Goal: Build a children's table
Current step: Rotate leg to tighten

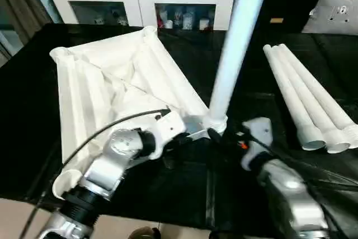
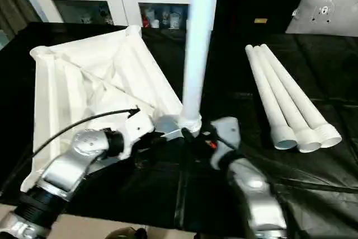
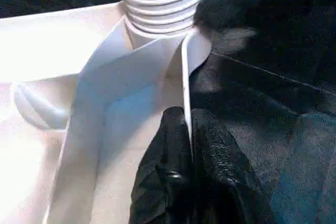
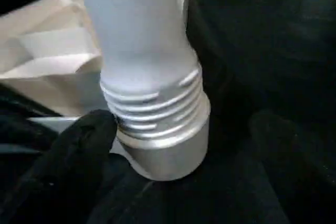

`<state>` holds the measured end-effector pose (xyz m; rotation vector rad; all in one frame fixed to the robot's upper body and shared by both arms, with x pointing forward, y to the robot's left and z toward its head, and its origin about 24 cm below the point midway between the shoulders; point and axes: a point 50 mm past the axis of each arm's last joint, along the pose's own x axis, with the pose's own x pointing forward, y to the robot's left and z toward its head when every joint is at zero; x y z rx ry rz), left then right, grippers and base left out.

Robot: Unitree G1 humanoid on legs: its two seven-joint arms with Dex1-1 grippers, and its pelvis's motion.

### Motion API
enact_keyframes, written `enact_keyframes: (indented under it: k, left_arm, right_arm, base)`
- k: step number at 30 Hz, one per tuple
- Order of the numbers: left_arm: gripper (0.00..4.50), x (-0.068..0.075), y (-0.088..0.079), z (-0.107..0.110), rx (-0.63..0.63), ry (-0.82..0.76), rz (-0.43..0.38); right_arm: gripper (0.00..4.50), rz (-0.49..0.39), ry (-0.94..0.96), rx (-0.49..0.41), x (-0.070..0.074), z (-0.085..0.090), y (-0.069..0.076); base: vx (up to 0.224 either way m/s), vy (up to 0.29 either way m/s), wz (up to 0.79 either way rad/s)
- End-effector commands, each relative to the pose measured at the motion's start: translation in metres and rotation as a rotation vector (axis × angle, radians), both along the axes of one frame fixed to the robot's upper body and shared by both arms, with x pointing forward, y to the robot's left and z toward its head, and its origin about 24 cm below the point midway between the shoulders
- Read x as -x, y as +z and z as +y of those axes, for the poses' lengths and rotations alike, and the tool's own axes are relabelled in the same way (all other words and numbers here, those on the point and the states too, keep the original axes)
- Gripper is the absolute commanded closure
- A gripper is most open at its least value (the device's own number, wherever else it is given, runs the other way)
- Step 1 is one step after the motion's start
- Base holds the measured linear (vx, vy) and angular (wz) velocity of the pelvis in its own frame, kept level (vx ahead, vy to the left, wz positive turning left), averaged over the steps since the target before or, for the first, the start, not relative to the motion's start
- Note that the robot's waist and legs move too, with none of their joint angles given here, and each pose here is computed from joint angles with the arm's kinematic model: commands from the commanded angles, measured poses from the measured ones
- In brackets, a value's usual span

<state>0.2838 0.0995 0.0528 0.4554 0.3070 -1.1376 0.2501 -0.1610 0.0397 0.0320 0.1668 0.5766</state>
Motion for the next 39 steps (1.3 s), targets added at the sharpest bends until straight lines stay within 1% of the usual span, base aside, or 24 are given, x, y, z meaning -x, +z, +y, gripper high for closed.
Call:
enact_keyframes:
  k: [1,2,3,4,5,7,9,10,11,13,16,18,21,22,25,28,30,37,39]
  left_arm:
    - [4.50,0.003,-0.009,0.013,-0.050,-0.064,0.039]
    - [4.50,0.003,-0.009,0.013,-0.050,-0.064,0.039]
    - [4.50,0.005,-0.008,0.017,-0.054,-0.126,0.056]
    - [4.50,0.007,-0.007,0.019,-0.056,-0.154,0.062]
    - [4.50,0.007,-0.007,0.019,-0.056,-0.154,0.062]
    - [4.50,0.011,-0.006,0.024,-0.066,-0.259,0.093]
    - [4.50,0.011,-0.005,0.025,-0.081,-0.290,0.093]
    - [4.50,0.012,-0.005,0.026,-0.091,-0.318,0.099]
    - [4.50,0.012,-0.005,0.026,-0.092,-0.321,0.099]
    - [4.50,0.011,-0.006,0.028,-0.117,-0.350,0.094]
    - [4.50,0.009,-0.006,0.030,-0.140,-0.378,0.090]
    - [4.50,0.009,-0.005,0.030,-0.138,-0.393,0.092]
    - [4.50,0.009,-0.005,0.030,-0.138,-0.405,0.092]
    - [4.50,0.010,-0.006,0.029,-0.140,-0.415,0.093]
    - [4.50,0.010,-0.007,0.028,-0.142,-0.426,0.096]
    - [4.50,0.009,-0.008,0.028,-0.143,-0.431,0.099]
    - [4.50,0.009,-0.008,0.028,-0.146,-0.433,0.100]
    - [4.50,0.009,-0.009,0.030,-0.153,-0.439,0.105]
    - [4.50,0.009,-0.009,0.031,-0.156,-0.439,0.106]
  right_arm:
    - [0.03,-0.046,0.162,-0.003,0.002,-0.008,0.016]
    - [0.03,-0.046,0.162,-0.003,0.002,-0.008,0.016]
    - [0.03,-0.040,0.254,0.003,0.001,-0.012,0.021]
    - [0.03,-0.043,0.285,0.007,0.000,-0.014,0.025]
    - [0.03,-0.043,0.285,0.007,0.000,-0.014,0.025]
    - [0.03,-0.053,0.408,0.028,-0.008,-0.015,0.036]
    - [0.03,-0.052,0.447,0.046,-0.012,-0.014,0.039]
    - [0.03,-0.052,0.506,0.074,-0.016,-0.011,0.040]
    - [0.03,-0.051,0.512,0.077,-0.016,-0.010,0.040]
    - [0.03,-0.027,0.609,0.104,-0.019,-0.004,0.040]
    - [0.03,0.022,0.717,0.153,-0.020,0.003,0.034]
    - [0.03,0.040,0.757,0.164,-0.021,0.006,0.031]
    - [0.03,0.050,0.773,0.158,-0.022,0.007,0.030]
    - [0.32,0.060,0.779,0.154,-0.025,0.009,0.028]
    - [0.45,0.074,0.790,0.148,-0.028,0.011,0.026]
    - [0.80,0.095,0.803,0.148,-0.031,0.011,0.024]
    - [0.91,0.101,0.807,0.151,-0.031,0.010,0.023]
    - [1.58,0.117,0.824,0.144,-0.033,0.011,0.020]
    - [1.66,0.123,0.833,0.139,-0.033,0.013,0.019]
  base:
    - [0.000,0.000,0.00]
    - [0.000,0.000,0.00]
    - [0.000,0.000,0.00]
    - [0.000,0.000,0.00]
    - [0.000,0.000,0.00]
    - [0.000,0.000,0.00]
    - [0.000,0.000,0.00]
    - [0.000,0.000,0.00]
    - [0.000,0.000,0.00]
    - [0.000,0.000,0.00]
    - [0.000,0.000,0.00]
    - [0.000,0.000,0.00]
    - [0.000,0.000,0.00]
    - [0.000,0.000,0.00]
    - [0.000,0.000,0.00]
    - [0.000,0.000,0.00]
    - [0.000,0.000,0.00]
    - [0.000,0.000,0.00]
    - [0.000,0.000,0.00]
